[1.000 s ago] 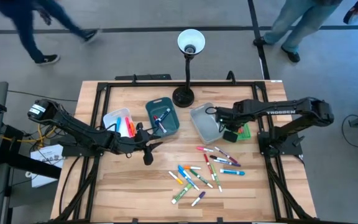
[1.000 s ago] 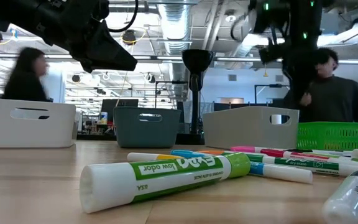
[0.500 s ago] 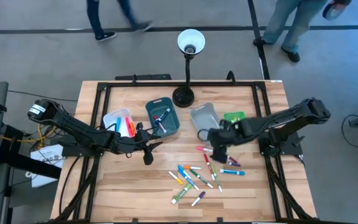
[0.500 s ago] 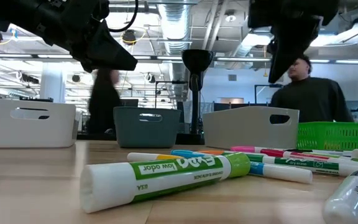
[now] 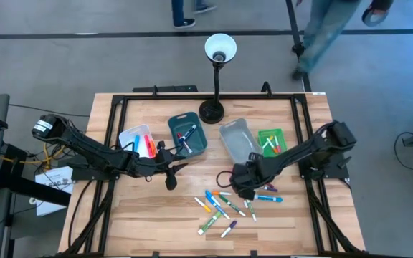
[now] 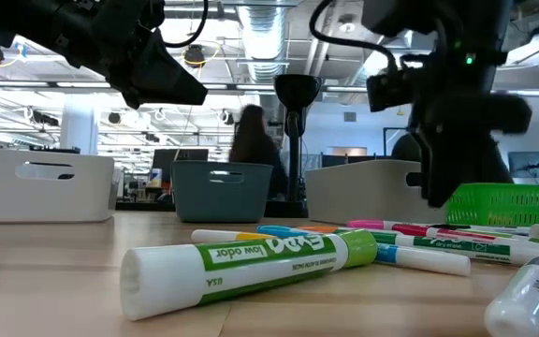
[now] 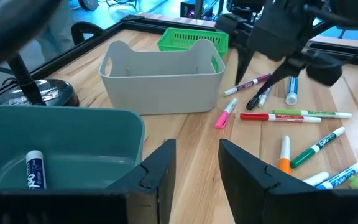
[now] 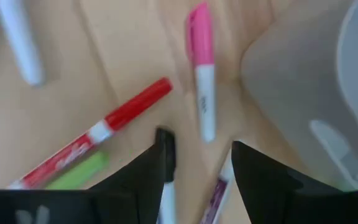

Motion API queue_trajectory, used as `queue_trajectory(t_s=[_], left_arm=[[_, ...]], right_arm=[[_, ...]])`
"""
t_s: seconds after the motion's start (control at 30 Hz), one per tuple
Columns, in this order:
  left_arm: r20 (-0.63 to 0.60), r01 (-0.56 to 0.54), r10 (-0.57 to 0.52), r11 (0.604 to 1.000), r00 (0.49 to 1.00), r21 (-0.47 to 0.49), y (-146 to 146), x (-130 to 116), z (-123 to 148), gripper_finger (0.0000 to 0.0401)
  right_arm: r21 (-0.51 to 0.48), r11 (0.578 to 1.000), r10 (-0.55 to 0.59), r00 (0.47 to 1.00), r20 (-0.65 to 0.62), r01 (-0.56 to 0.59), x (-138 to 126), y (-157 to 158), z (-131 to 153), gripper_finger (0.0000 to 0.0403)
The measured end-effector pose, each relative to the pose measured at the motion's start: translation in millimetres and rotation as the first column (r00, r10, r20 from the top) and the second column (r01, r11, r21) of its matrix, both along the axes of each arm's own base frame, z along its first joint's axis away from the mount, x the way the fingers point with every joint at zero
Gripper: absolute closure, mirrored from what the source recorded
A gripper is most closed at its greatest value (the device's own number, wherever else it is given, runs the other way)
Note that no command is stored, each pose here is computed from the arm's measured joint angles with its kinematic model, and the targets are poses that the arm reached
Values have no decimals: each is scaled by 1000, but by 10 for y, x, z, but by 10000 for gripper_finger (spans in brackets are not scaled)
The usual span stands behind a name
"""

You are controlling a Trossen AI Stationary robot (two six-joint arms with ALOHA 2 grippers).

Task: Pick & Place Markers
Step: Put the orange highlighter pen into the green bin

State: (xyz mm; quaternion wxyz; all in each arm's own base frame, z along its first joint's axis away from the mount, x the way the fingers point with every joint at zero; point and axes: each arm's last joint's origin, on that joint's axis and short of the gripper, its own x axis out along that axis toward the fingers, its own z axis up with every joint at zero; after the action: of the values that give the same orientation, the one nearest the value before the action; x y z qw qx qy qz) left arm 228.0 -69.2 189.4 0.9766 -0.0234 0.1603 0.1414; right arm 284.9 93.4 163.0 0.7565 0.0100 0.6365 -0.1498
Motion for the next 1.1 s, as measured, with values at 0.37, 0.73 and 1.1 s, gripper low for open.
queue_trajectory(t_s=[0.37,0.73,1.1], left_arm=[[3,-2,2,1000,1000,-9,-3,-1,0,284],[8,6,-5,999,1000,-38,-13,-1,0,284],[13,0,0,998,1000,-55,-13,-2,0,284]], right_arm=[[-135,991,1,1000,9,0,35,17,-132,237],[-148,989,-30,999,-11,28,105,-60,-271,221],[-126,987,95,993,-72,-104,145,-73,-344,263]])
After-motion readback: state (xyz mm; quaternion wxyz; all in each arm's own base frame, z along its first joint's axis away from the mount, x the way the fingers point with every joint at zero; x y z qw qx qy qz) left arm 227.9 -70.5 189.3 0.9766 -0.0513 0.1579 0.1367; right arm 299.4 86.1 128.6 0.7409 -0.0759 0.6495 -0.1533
